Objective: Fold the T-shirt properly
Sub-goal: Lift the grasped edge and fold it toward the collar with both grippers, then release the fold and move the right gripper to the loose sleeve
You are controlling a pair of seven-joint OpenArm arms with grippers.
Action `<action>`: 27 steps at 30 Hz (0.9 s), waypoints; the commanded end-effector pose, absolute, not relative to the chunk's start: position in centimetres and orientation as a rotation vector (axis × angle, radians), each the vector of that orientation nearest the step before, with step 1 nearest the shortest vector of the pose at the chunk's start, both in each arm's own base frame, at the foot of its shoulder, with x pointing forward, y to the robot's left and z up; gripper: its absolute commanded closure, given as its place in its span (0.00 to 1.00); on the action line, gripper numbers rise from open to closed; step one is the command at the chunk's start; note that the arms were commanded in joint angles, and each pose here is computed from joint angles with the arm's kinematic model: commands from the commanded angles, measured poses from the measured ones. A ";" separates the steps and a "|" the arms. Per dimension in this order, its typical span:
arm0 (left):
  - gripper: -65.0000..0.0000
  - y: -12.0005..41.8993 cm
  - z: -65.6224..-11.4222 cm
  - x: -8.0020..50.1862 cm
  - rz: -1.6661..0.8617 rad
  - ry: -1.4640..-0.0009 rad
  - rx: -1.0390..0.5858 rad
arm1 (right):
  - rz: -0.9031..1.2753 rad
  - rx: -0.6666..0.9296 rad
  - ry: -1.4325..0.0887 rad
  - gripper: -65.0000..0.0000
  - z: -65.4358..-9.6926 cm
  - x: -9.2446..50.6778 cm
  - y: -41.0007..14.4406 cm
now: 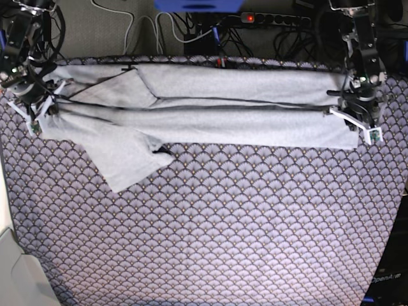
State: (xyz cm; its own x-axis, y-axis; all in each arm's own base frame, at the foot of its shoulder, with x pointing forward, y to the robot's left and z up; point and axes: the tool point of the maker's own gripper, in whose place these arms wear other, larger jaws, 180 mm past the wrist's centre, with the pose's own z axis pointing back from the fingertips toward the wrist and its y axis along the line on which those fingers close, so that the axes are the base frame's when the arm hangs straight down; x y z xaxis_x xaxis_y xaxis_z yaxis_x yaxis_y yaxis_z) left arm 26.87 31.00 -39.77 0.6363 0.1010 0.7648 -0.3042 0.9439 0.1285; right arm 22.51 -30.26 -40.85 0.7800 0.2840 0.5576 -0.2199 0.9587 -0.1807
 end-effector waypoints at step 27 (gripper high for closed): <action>0.29 31.7 -36.0 24.8 0.246 -0.938 0.191 | 0.205 -0.355 -0.745 0.55 -32.2 24.6 -37.2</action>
State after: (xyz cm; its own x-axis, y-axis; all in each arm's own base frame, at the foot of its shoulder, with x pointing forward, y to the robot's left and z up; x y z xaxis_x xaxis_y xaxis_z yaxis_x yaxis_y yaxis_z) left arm 24.01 31.43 -37.39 0.6033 0.1520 0.7829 -0.3008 0.9525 0.0469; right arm 24.06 -36.39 -33.79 0.7426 0.2814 0.6077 -0.0672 0.9342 -0.3505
